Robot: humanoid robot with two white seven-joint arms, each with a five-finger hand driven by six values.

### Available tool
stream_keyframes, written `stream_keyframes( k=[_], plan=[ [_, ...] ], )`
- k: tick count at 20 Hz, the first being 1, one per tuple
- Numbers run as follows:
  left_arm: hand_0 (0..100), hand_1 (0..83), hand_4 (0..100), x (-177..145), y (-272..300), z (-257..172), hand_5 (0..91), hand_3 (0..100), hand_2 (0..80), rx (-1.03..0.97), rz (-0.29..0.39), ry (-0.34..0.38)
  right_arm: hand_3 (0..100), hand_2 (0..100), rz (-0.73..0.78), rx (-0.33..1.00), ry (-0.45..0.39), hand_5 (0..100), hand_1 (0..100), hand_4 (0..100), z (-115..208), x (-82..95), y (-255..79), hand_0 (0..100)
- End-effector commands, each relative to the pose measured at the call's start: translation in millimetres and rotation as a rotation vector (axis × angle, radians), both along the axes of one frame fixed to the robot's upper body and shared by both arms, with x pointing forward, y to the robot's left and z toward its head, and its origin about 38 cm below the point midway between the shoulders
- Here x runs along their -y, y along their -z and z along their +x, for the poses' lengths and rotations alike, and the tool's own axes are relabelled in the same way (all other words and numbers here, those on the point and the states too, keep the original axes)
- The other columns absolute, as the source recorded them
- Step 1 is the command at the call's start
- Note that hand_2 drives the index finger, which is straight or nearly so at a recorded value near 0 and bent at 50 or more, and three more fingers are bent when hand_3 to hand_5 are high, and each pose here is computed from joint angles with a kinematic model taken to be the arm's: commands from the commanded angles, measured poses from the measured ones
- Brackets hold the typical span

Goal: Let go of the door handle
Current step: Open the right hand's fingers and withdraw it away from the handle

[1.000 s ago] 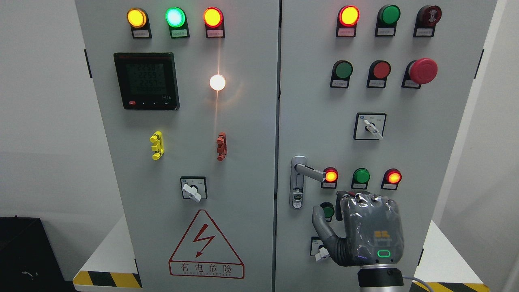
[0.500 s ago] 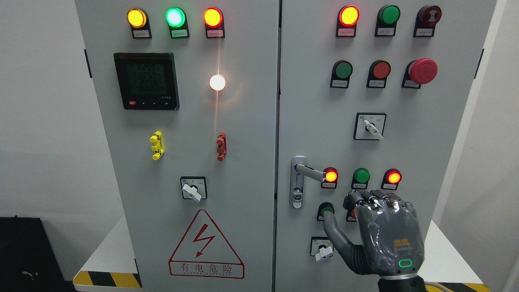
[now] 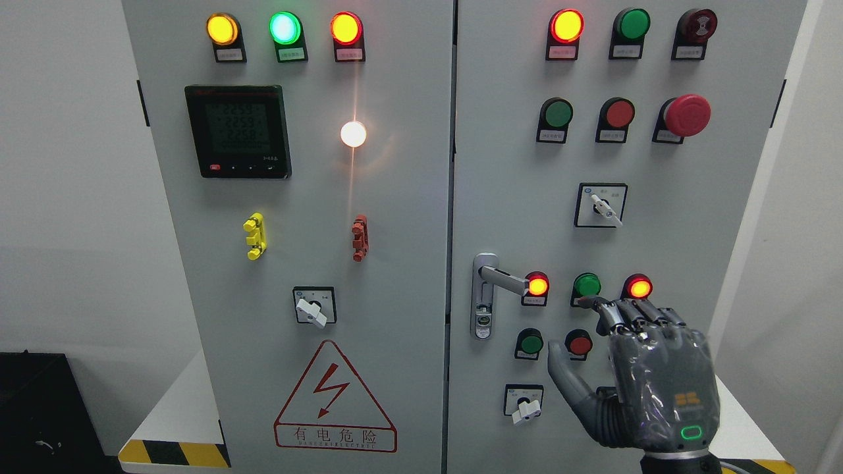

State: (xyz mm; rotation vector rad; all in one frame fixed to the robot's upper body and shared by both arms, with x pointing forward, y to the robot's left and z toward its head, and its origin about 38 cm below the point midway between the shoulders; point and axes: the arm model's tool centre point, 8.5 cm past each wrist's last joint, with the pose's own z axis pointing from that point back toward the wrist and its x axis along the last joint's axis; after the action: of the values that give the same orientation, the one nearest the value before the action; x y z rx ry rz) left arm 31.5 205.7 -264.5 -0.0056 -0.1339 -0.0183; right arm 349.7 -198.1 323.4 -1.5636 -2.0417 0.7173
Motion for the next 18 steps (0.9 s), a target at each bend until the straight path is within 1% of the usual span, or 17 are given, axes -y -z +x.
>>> stream_keyframes(
  k=[1,2,3,4,5,10,13,18],
  plan=[
    [12,55.6,0,-0.1,0.4,-10.7,0.0,0,0.0,-0.016,0.000,0.000,38,30,0.030,0.019,0.014,42,28,43,-5.2,13.7,0.9,49],
    [12,55.6,0,-0.1,0.4,-11.2,0.0,0,0.0,-0.017,0.000,0.000,35,29,0.031,0.018,0.014,35,28,38,-5.3,13.6,1.4,49],
    [12,55.6,0,-0.1,0.4,-10.7,0.0,0,0.0,-0.016,0.000,0.000,33,28,0.033,0.016,0.015,33,28,36,-5.4,14.1,1.9,49],
    [12,55.6,0,-0.1,0.4,-10.7,0.0,0,0.0,-0.016,0.000,0.000,30,27,0.032,0.016,0.013,25,28,29,-5.4,13.6,1.9,50],
    [12,55.6,0,-0.1,0.4,-10.7,0.0,0,0.0,-0.016,0.000,0.000,27,26,0.032,0.016,0.013,20,28,25,-5.4,13.6,1.9,50],
    [12,55.6,0,-0.1,0.4,-10.7,0.0,0,0.0,-0.016,0.000,-0.002,16,22,0.039,0.016,0.009,0,22,13,-5.7,13.6,2.3,54],
    [12,55.6,0,-0.1,0.4,-10.7,0.0,0,0.0,-0.016,0.000,-0.002,12,19,0.038,0.015,0.003,0,21,10,-5.6,11.7,2.3,55],
    [12,55.6,0,-0.1,0.4,-11.2,0.0,0,0.0,-0.017,0.000,-0.002,12,18,0.034,0.010,-0.002,0,21,10,-6.2,10.8,4.4,54]
  ],
)
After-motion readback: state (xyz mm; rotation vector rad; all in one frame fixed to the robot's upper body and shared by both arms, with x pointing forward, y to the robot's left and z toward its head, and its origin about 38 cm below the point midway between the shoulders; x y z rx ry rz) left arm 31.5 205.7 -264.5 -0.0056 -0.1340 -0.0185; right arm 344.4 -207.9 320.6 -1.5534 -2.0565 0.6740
